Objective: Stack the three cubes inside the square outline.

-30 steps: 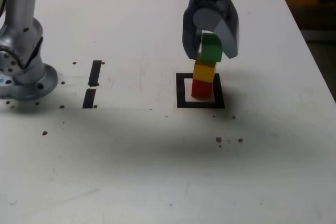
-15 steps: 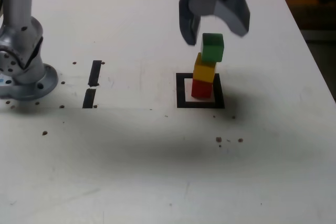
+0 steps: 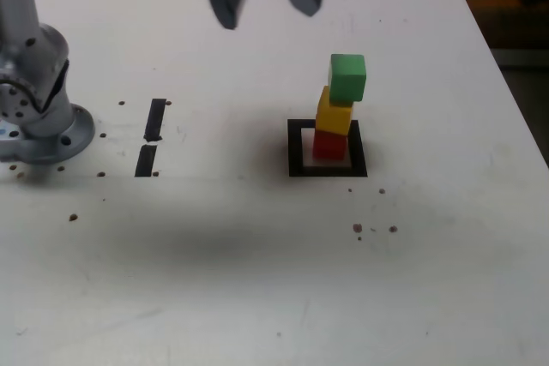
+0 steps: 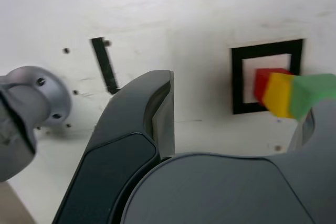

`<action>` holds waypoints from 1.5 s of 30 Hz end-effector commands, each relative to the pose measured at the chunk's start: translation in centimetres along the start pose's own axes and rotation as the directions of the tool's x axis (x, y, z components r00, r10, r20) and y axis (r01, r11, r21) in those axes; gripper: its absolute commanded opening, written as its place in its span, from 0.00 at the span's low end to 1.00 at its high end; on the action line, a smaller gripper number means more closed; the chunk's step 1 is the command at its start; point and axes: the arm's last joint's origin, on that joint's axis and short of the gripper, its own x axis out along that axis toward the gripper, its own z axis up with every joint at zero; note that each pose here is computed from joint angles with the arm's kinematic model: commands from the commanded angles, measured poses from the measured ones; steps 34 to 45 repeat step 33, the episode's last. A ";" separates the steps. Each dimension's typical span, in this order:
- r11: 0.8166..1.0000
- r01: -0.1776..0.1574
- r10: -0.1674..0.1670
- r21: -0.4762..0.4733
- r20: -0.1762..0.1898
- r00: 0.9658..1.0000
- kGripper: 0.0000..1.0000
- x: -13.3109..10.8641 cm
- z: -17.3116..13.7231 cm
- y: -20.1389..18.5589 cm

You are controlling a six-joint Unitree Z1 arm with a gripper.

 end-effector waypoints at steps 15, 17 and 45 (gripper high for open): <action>0.996 0.080 -0.082 -0.049 -0.055 0.995 0.89 6.4 -3.2 -0.7; 0.995 0.083 -0.085 -0.049 -0.044 0.995 0.89 7.3 -3.3 -0.9; 0.996 0.084 -0.084 -0.041 -0.004 0.996 0.89 8.0 -3.6 -1.4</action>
